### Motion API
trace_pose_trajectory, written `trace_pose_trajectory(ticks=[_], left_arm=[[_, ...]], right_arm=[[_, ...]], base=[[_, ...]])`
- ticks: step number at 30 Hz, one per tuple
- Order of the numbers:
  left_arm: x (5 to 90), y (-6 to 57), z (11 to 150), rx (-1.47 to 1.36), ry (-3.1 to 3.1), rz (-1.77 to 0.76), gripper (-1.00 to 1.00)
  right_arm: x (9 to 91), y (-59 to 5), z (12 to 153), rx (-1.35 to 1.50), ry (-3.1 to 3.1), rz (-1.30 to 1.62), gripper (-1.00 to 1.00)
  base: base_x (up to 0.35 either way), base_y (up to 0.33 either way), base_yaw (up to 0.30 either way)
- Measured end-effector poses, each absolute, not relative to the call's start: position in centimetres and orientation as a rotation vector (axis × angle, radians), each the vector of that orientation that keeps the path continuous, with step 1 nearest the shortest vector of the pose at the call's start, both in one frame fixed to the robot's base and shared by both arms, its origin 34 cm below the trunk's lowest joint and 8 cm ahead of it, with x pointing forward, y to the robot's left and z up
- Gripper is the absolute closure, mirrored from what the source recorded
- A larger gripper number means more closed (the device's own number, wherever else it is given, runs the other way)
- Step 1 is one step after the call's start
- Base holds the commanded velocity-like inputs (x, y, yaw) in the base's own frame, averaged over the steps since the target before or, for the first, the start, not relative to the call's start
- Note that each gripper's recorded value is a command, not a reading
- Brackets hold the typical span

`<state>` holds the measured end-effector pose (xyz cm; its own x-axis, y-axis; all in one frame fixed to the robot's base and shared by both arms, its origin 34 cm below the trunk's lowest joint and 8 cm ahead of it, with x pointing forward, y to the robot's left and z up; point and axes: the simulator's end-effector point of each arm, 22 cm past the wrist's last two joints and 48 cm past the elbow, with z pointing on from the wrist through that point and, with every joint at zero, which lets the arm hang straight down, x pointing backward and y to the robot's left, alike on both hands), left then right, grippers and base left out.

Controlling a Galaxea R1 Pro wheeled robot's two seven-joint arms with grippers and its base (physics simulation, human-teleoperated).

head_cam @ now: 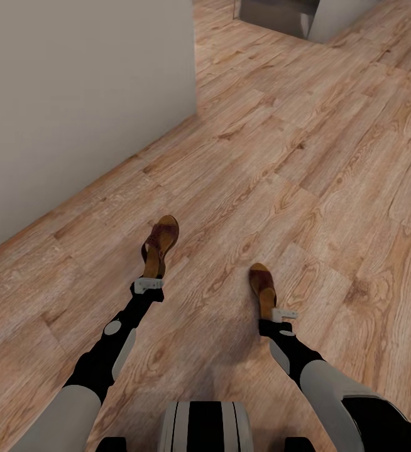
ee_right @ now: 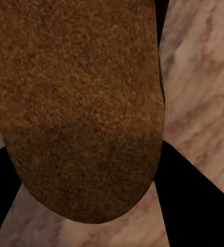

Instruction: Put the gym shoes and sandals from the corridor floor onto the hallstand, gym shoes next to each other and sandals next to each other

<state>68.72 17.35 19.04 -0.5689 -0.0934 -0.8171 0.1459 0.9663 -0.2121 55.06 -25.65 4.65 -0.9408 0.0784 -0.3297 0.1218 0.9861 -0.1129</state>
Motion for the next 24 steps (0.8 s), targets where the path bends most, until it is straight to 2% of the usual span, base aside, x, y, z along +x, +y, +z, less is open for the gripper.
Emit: trace_pose_trajectory(ticks=[24], left_arm=[[70.3, 17.4, 22.7, 0.044, 2.097, -0.312, 1.00]], right_arm=[[57.5, -25.6, 7.5, 0.146, 2.746, -0.177, 1.00]], base=[[0.000, 0.000, 0.000]])
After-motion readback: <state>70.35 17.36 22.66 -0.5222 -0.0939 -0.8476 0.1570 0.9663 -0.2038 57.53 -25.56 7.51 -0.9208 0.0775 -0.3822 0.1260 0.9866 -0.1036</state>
